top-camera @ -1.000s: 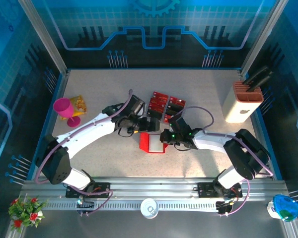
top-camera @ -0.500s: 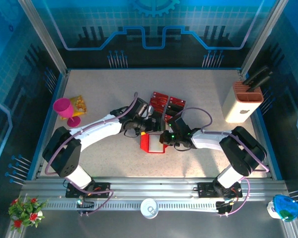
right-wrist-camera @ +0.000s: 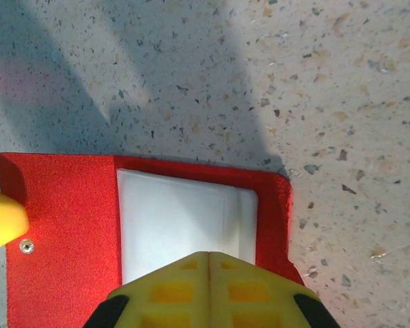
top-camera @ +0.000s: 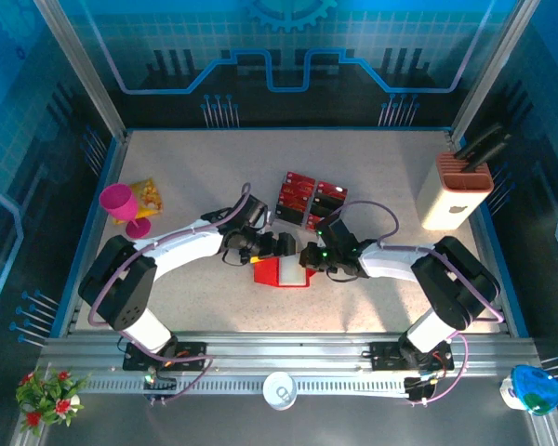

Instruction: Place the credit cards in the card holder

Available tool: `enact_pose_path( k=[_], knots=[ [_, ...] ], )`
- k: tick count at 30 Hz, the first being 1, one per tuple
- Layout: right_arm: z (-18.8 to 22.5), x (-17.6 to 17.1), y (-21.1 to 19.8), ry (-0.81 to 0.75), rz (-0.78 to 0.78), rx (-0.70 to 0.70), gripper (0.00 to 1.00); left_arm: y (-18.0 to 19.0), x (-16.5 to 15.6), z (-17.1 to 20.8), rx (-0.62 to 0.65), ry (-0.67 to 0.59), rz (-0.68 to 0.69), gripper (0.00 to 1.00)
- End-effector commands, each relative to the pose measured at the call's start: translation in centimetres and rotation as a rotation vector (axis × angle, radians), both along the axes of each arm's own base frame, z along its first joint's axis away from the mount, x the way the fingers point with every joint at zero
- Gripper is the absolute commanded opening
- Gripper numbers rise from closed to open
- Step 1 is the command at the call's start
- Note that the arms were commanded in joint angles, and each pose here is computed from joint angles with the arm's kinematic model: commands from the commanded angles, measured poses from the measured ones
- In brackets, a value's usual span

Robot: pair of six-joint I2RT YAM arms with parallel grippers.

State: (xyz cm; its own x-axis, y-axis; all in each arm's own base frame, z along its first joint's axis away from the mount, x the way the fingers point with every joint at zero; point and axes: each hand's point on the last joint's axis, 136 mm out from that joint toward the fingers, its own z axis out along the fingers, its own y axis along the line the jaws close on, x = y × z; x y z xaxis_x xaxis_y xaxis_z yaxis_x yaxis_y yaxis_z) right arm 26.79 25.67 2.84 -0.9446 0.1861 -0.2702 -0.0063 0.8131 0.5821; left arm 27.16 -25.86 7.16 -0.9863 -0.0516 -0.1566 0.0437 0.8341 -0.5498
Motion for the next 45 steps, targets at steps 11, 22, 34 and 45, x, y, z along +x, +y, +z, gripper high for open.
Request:
enact_pose_path(
  k=[11, 22, 34, 45],
  knots=[
    [0.1, 0.6, 0.3, 0.004, 0.052, -0.034, 0.00, 2.5, -0.8, -3.2, 0.168, -0.030, -0.093, 0.99],
    [-1.4, -0.1, 0.4, 0.038, 0.064, -0.044, 0.00, 2.9, -1.1, -4.8, 0.234, -0.024, -0.143, 0.99],
    [-2.0, -0.7, 2.6, 0.064, 0.078, 0.003, 0.00, 2.3, -1.2, -4.9, 0.259, -0.037, -0.177, 0.99],
    [-0.4, 0.1, 2.6, 0.045, 0.058, 0.052, 0.00, 3.5, -2.5, -6.7, 0.403, 0.001, -0.243, 0.89]
  ],
)
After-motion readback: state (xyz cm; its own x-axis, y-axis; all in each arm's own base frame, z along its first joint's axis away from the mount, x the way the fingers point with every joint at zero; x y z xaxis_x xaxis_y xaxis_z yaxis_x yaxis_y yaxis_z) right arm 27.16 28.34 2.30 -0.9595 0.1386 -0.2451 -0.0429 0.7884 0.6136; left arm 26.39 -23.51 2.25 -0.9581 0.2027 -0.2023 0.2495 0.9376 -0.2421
